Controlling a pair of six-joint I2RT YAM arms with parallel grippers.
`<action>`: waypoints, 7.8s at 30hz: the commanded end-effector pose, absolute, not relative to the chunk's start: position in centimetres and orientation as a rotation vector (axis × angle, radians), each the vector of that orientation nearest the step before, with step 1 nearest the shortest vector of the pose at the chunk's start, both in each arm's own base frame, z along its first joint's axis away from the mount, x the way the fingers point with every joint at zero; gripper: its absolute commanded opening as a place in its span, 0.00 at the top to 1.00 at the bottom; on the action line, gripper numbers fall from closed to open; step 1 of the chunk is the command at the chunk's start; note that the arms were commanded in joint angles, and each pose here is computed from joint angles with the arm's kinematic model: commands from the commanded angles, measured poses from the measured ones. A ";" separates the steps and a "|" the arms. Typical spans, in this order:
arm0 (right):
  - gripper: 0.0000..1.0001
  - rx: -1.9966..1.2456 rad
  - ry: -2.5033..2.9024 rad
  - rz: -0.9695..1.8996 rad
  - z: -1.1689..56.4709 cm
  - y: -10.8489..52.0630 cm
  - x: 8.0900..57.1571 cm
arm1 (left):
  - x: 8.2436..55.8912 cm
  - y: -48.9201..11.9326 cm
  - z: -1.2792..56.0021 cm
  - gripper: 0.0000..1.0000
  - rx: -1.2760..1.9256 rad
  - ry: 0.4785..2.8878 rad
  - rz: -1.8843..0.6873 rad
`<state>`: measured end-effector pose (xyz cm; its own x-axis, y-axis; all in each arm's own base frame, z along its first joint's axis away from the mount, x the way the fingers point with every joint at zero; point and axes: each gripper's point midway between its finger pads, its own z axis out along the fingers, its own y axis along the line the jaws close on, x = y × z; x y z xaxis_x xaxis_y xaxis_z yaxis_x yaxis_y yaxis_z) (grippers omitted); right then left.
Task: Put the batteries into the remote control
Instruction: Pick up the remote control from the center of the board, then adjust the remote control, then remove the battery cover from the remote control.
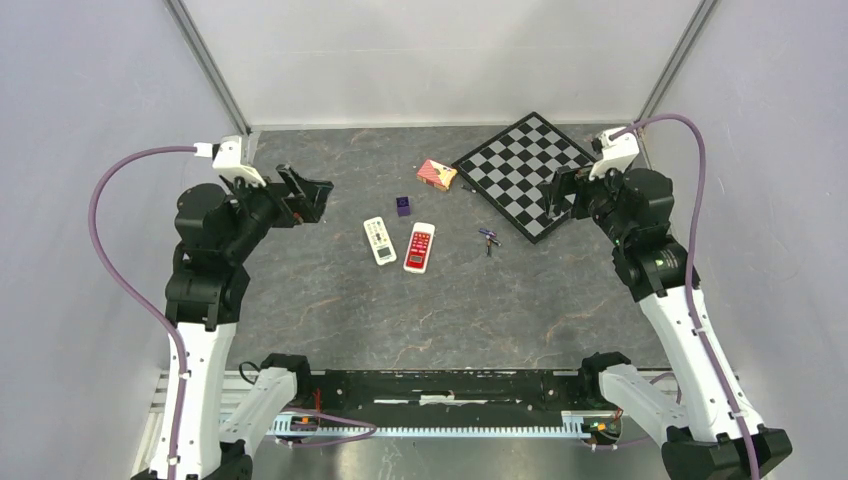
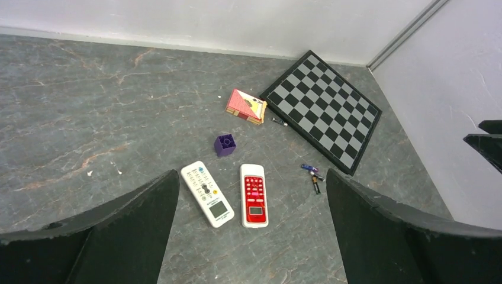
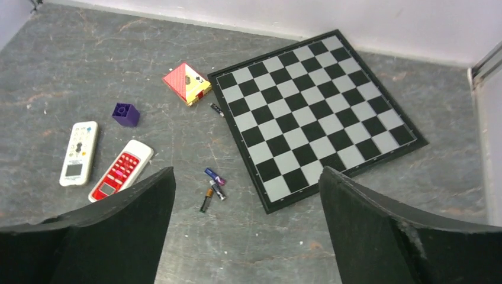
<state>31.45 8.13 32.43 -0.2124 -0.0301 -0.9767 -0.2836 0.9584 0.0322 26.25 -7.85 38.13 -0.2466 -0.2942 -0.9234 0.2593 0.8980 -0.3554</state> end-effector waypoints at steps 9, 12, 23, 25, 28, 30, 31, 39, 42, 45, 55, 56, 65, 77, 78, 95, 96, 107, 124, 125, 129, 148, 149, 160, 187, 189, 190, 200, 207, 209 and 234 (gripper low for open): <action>0.02 -0.125 1.925 0.414 24.3 10.0 31.3 | 26.9 -13.8 34.0 0.00 -0.012 1.674 -1.006; 0.02 -0.127 1.978 0.459 21.5 10.6 30.6 | 27.5 -15.2 31.1 0.00 -0.056 1.720 -1.066; 0.03 -0.005 2.106 0.496 15.7 10.6 29.8 | 29.6 -21.3 18.7 0.00 -0.133 1.991 -0.722; 0.03 -0.003 2.120 0.495 15.2 10.6 29.7 | 30.5 -22.2 16.5 0.00 -0.107 2.043 -0.675; 0.04 0.003 2.138 0.486 14.5 10.4 29.5 | 31.8 -24.0 14.2 0.06 -0.052 2.114 -0.631; 0.04 0.009 2.148 0.476 14.2 10.2 29.4 | 32.5 -25.3 12.9 0.11 0.004 2.153 -0.609; 0.04 0.011 2.152 0.470 14.1 10.1 29.3 | 32.9 -25.6 12.5 0.14 0.026 2.160 -0.583; 0.04 0.002 2.190 0.453 12.7 9.9 28.8 | 35.4 -25.9 8.1 0.11 0.123 2.240 -0.294; 0.04 -0.004 2.203 0.450 12.4 9.9 28.7 | 35.4 -25.8 6.4 0.10 0.173 2.291 -0.223; 0.04 -0.007 2.210 0.447 12.2 9.9 28.8 | 35.1 -26.1 5.0 0.11 0.235 2.328 -0.189; 0.04 -0.014 2.230 0.464 11.7 10.2 28.7 | 34.4 -25.4 2.1 0.28 0.352 2.392 -0.039; 0.04 -0.015 2.230 0.465 11.7 10.2 28.7 | 34.3 -25.4 1.9 0.31 0.363 2.397 -0.039; 0.04 -0.056 2.208 0.549 12.3 11.4 28.6 | 33.8 -27.5 6.2 0.54 0.477 2.350 -0.199; 0.02 -0.251 1.699 1.028 22.6 18.0 27.8 | 24.1 -37.5 18.8 0.50 0.826 2.123 -1.274; 0.02 -0.286 1.650 1.023 23.6 18.1 27.7 | 23.1 -37.8 19.8 0.48 0.846 2.121 -1.399; 0.02 -1.184 0.863 1.200 33.4 24.7 18.2 | 18.5 -33.0 27.7 0.53 0.764 2.050 -2.077; 0.02 -1.212 0.851 1.203 33.3 24.8 18.0 | 17.9 -32.5 28.0 0.53 0.795 2.028 -2.083; 0.18 -1.369 0.788 1.275 32.1 24.8 15.3 | 15.2 -30.0 29.6 0.54 0.984 1.884 -2.081; 0.50 -1.451 0.722 1.405 33.7 26.4 14.1 | 14.6 -29.7 30.9 0.50 1.031 1.815 -2.052; 0.54 -1.442 0.715 1.405 34.0 26.5 14.1 | 14.6 -29.7 31.0 0.49 1.028 1.816 -2.052; 0.66 -1.422 0.688 1.400 34.9 26.4 13.8 | 14.8 -29.8 31.1 0.42 1.007 1.826 -2.050; 1.00 -1.219 0.880 1.545 34.8 26.6 16.8 | 27.3 -25.6 29.8 0.00 0.349 1.918 -1.540; 1.00 -1.184 0.921 1.539 34.5 26.7 17.8 | 27.7 -25.0 30.1 0.00 0.325 1.895 -1.485; 1.00 -0.709 1.508 0.906 30.6 25.9 31.6 | 29.7 -21.2 30.7 0.00 0.106 1.809 -1.179; 1.00 0.314 1.486 1.629 32.5 23.2 25.4 | 23.6 -29.1 33.4 0.25 -0.063 1.531 -1.889; 1.00 0.325 1.496 1.635 32.0 23.1 25.2 | 23.2 -29.3 33.3 0.33 -0.060 1.534 -1.919; 1.00 0.326 1.503 1.639 31.7 23.2 25.0 | 23.0 -29.4 33.2 0.37 -0.060 1.534 -1.935; 1.00 0.382 1.537 1.649 29.9 23.5 25.1 | 21.8 -30.6 33.1 0.57 0.042 1.573 -2.004; 0.57 0.198 1.640 1.504 29.9 24.2 25.2 | 20.7 -31.1 32.9 0.98 0.187 1.629 -2.022; 0.24 0.004 1.625 1.398 30.8 24.4 24.9 | 20.6 -30.8 32.4 0.98 0.219 1.678 -2.004; 0.33 -0.522 1.685 1.396 28.4 25.8 20.1 | 18.5 -27.5 32.2 0.98 0.557 1.796 -1.864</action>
<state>21.25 25.80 28.69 -0.5219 0.2021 -0.8287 -0.7564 0.3395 0.5591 19.02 -28.08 29.64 -0.8775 -0.0625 -0.4755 0.4742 0.0341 -0.8797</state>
